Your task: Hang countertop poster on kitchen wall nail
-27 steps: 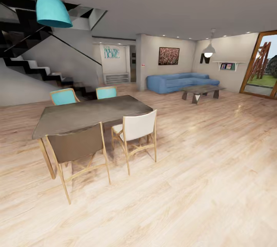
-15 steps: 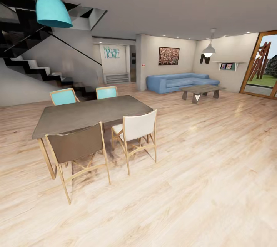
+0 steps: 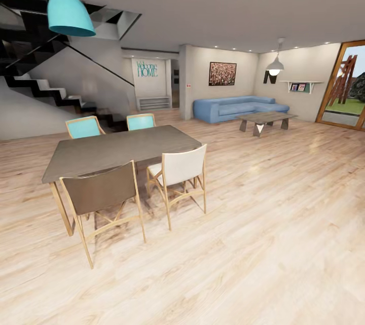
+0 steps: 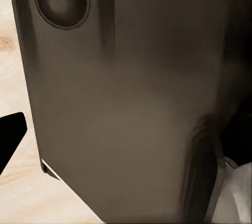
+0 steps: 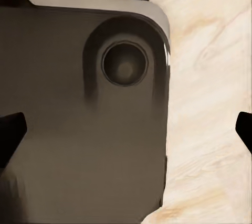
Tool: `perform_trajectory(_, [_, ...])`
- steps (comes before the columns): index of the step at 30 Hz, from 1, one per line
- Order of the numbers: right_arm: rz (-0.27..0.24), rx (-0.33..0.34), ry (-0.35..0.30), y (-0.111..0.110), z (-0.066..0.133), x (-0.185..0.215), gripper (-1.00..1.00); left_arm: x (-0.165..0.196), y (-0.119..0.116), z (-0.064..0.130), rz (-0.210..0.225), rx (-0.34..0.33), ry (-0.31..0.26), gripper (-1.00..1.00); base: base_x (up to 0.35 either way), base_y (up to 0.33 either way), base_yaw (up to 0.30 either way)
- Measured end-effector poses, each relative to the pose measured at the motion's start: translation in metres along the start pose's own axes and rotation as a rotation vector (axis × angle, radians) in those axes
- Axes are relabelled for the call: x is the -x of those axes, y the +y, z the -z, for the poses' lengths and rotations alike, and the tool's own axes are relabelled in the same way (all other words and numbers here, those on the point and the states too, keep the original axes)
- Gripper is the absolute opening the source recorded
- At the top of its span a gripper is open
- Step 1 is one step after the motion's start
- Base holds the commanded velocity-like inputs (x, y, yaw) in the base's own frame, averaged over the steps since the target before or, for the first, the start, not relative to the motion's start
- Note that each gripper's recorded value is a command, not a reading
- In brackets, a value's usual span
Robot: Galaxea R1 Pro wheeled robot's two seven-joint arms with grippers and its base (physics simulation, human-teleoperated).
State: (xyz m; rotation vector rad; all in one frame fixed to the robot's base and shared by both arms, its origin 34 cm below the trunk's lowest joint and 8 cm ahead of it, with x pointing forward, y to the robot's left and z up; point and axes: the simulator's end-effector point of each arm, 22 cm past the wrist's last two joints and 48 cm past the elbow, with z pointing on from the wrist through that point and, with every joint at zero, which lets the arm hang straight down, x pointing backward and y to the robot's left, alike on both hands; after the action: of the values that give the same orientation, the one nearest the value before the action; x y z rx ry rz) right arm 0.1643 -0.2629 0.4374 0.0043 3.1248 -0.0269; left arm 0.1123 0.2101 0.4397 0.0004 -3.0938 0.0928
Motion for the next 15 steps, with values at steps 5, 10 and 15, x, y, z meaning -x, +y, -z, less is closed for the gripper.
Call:
perform_trajectory(5, [-0.005, -0.014, -0.062, -0.01, 0.001, 0.037, 1.0, -0.01, -0.018, 0.0, 0.0, -0.022, 0.003, 1.0, 0.0, 0.0, 0.0])
perform_trajectory(10, [-0.006, -0.018, -0.307, -0.013, 0.022, 0.16, 1.0, 0.09, -0.019, 0.012, 0.004, -0.023, -0.212, 1.0, 0.0, 0.0, 0.0])
perform_trajectory(15, [-0.002, -0.022, -0.533, -0.014, 0.066, 0.258, 1.0, 0.258, -0.015, 0.085, 0.008, -0.017, -0.599, 1.0, 0.0, 0.0, 0.0])
